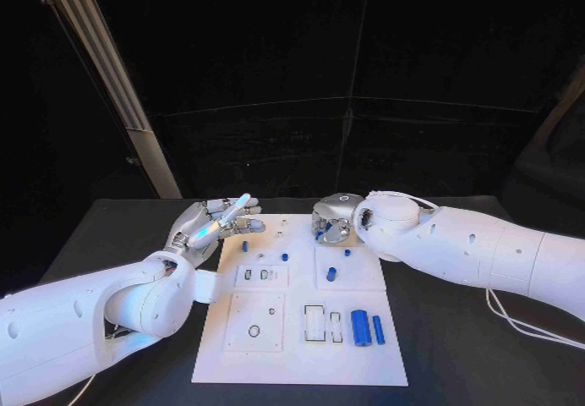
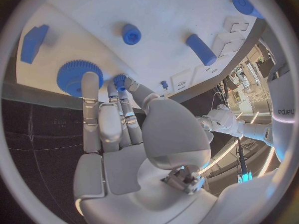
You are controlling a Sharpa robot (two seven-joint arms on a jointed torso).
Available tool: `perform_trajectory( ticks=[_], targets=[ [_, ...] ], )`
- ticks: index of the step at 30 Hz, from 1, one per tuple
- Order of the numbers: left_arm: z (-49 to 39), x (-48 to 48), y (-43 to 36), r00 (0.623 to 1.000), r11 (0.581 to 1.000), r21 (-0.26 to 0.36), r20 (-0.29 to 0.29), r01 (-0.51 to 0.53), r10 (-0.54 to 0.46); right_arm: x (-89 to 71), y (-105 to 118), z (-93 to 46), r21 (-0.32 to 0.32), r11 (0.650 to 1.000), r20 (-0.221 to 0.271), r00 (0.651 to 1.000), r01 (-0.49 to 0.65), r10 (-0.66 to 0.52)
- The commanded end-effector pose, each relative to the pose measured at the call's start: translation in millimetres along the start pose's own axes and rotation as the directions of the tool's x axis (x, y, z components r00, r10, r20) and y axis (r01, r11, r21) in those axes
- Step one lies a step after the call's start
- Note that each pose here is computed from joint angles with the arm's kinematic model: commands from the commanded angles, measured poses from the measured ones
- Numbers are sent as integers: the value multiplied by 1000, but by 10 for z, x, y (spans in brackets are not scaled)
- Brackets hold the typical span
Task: Assemble the parts on the task board
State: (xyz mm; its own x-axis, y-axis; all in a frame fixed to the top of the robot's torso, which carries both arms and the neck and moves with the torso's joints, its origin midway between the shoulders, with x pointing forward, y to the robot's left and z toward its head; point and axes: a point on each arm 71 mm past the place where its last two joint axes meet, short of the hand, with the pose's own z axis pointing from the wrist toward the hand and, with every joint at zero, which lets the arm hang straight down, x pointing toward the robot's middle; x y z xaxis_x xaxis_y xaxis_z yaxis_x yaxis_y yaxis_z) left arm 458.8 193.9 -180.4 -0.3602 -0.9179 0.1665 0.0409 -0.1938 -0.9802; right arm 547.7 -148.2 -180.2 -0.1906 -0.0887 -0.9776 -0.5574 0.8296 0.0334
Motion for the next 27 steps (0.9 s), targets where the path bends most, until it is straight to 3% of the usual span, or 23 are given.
perform_trajectory(
  ticks=[1, 5, 14, 27],
  targets=[
    [2, 9, -9, 1000, 1000, 2, -15, 6, -6, 1, -6, -2, 6, 1000, 1, 1000, 14, -14],
    [1, 7, -10, 1000, 1000, 1, -15, 6, -6, -18, 4, 0, 0, 1000, 27, 1000, 13, -13],
    [-5, 3, -14, 1000, 1000, 0, -15, 7, -7, -119, 78, -8, -25, 1000, 158, 987, -10, 14],
    [-19, 5, -27, 1000, 1000, 3, -15, 7, -7, -208, 200, 64, -35, 999, 253, 967, -16, 25]
  ],
)
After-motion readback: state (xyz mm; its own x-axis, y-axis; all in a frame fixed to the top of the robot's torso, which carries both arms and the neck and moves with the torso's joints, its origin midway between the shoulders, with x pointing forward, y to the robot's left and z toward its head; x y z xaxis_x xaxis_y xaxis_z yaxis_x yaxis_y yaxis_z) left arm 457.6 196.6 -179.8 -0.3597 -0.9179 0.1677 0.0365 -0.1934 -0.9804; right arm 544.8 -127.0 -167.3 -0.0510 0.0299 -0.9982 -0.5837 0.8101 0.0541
